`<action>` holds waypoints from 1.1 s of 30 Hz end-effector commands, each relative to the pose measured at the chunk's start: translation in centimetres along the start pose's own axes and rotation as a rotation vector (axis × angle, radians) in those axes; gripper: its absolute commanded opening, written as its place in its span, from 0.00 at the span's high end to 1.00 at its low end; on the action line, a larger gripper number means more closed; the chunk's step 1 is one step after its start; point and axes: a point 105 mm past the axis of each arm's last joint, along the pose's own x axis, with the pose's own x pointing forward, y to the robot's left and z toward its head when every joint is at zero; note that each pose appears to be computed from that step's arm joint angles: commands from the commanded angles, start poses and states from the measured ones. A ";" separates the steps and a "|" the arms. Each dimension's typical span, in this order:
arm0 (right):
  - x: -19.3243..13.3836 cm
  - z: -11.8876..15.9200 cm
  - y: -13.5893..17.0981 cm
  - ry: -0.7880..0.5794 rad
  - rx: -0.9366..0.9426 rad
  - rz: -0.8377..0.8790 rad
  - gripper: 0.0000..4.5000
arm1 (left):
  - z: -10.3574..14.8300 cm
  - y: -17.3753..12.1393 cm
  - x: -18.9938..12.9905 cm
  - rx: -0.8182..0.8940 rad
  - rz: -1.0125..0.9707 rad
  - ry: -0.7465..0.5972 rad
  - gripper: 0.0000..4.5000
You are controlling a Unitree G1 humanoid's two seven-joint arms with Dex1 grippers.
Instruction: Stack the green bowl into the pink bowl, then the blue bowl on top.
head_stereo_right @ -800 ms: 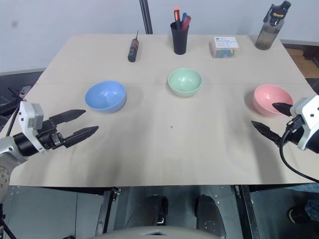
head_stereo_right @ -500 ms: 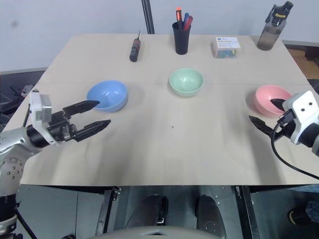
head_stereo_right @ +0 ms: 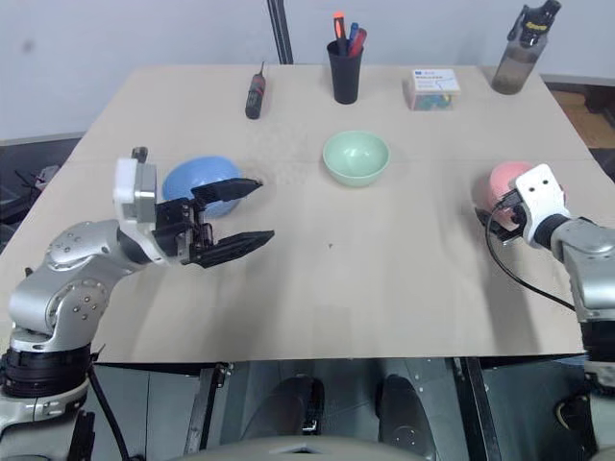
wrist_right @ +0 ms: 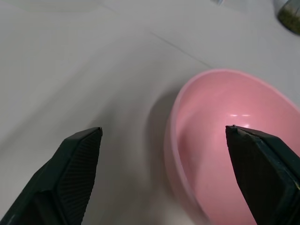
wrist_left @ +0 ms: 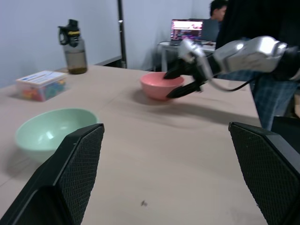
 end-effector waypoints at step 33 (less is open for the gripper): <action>-3.2 8.0 22.9 -0.253 -0.065 0.912 0.66 | -2.2 3.9 -0.5 0.201 0.356 0.169 0.00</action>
